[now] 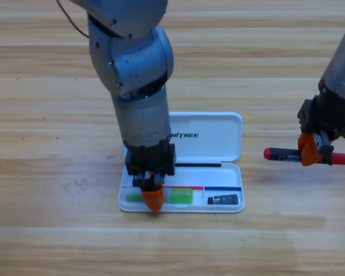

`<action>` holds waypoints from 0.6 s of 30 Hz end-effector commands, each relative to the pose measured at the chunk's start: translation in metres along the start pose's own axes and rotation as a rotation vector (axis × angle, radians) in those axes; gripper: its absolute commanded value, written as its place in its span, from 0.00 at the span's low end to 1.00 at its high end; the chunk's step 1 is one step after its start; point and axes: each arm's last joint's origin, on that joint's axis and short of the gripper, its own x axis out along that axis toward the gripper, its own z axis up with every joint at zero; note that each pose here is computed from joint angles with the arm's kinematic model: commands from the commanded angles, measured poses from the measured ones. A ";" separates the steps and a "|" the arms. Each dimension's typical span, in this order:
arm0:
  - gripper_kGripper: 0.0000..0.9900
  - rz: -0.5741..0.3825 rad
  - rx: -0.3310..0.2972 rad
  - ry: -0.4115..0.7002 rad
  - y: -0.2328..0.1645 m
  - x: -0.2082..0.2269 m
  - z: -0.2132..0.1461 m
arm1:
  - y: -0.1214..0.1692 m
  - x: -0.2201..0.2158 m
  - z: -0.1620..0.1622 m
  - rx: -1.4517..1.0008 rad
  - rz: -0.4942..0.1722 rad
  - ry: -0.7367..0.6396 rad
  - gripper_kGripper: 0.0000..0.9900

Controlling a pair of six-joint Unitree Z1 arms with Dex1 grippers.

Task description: Clean up eraser and pencils

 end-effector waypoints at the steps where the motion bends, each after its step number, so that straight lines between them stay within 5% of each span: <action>1: 1.00 -0.029 0.017 0.034 -0.009 0.013 0.007 | 0.012 0.005 0.006 -0.019 0.040 0.014 0.00; 11: 1.00 0.043 0.032 -0.028 -0.020 -0.044 -0.006 | 0.023 0.004 0.034 -0.051 0.043 0.007 0.00; 18: 1.00 0.184 -0.049 -0.118 -0.032 -0.134 -0.093 | 0.016 0.026 0.085 -0.081 0.040 0.020 0.00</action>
